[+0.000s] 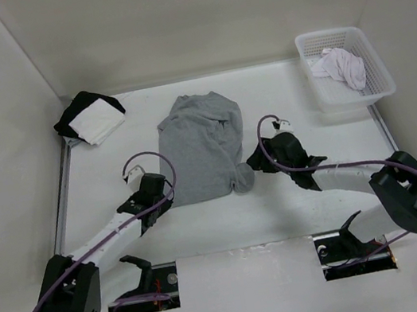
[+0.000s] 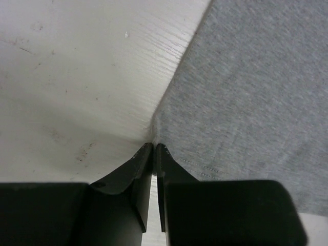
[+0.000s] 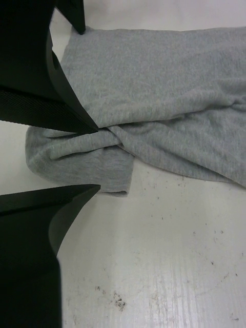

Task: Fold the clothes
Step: Flatten the tank top out

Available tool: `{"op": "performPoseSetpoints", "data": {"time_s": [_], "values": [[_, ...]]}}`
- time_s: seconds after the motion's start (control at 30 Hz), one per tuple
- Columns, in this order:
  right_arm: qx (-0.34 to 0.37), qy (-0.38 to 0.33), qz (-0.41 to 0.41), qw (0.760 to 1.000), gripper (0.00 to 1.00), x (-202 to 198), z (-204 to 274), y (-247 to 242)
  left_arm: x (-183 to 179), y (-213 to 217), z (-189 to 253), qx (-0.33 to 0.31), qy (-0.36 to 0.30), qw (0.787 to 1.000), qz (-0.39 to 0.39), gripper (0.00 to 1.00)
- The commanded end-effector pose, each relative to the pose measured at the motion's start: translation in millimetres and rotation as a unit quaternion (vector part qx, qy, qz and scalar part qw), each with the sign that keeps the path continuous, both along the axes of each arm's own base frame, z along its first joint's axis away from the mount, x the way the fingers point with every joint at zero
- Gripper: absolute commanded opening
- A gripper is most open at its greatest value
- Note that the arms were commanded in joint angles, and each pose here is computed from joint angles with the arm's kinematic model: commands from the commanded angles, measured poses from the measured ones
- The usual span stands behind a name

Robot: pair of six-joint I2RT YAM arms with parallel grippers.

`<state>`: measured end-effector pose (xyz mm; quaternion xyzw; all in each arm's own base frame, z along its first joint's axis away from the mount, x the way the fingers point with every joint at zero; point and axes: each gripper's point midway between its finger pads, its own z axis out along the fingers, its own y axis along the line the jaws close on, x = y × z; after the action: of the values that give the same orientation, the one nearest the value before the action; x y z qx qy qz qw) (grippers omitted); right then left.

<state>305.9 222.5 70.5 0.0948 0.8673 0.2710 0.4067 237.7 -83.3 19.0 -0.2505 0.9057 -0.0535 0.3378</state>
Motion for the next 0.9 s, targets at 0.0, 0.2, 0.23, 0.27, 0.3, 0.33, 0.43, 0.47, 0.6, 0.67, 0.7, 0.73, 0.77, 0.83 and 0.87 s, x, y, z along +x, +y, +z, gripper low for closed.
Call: {"op": "performPoseSetpoints", "data": {"time_s": [0.0, 0.2, 0.23, 0.27, 0.3, 0.33, 0.43, 0.47, 0.6, 0.67, 0.7, 0.73, 0.77, 0.83, 0.87], "values": [[0.010, -0.013, -0.016, 1.000, 0.50, 11, 6, -7, 6, -10, 11, -0.029, -0.021, 0.999, -0.024, 0.05], [0.008, 0.014, -0.019, 1.000, 0.52, 17, -8, -8, 16, 0, 53, -0.039, -0.092, 0.995, -0.021, 0.03], [0.010, 0.020, -0.015, 1.000, 0.51, 17, -10, -6, 16, 3, 55, -0.041, -0.095, 0.995, -0.017, 0.03], [0.013, 0.024, -0.008, 1.000, 0.50, 18, -12, -2, 16, 5, 57, -0.043, -0.098, 0.994, -0.014, 0.03], [0.016, 0.030, -0.003, 0.999, 0.49, 18, -14, 1, 15, 6, 58, -0.046, -0.099, 0.994, -0.014, 0.03], [0.018, 0.034, 0.001, 0.999, 0.49, 18, -16, 4, 15, 7, 59, -0.048, -0.102, 0.994, -0.014, 0.03], [0.022, 0.048, 0.004, 0.999, 0.48, 19, -24, 8, 14, 8, 59, -0.053, -0.106, 0.993, -0.013, 0.03], [0.023, 0.052, 0.006, 0.998, 0.47, 19, -26, 10, 15, 8, 59, -0.055, -0.107, 0.993, -0.014, 0.03], [0.026, 0.057, -0.004, 0.998, 0.43, 23, -31, 8, 17, 5, 58, -0.062, -0.109, 0.992, -0.020, 0.03], [0.026, 0.061, -0.008, 0.998, 0.40, 25, -34, 7, 18, 4, 59, -0.066, -0.112, 0.991, -0.023, 0.03], [0.026, 0.063, -0.011, 0.998, 0.38, 25, -36, 6, 18, 3, 59, -0.067, -0.112, 0.991, -0.025, 0.03], [0.029, 0.064, -0.013, 0.997, 0.35, 26, -37, 7, 18, 3, 60, -0.067, -0.112, 0.991, -0.025, 0.03], [0.031, 0.065, -0.016, 0.997, 0.33, 27, -37, 6, 19, 2, 61, -0.069, -0.114, 0.991, -0.026, 0.03], [0.034, 0.067, -0.020, 0.997, 0.28, 29, -39, 5, 20, 1, 64, -0.072, -0.119, 0.990, -0.029, 0.03], [0.035, 0.068, -0.021, 0.997, 0.26, 30, -40, 5, 20, 0, 65, -0.074, -0.121, 0.989, -0.030, 0.03]]}}
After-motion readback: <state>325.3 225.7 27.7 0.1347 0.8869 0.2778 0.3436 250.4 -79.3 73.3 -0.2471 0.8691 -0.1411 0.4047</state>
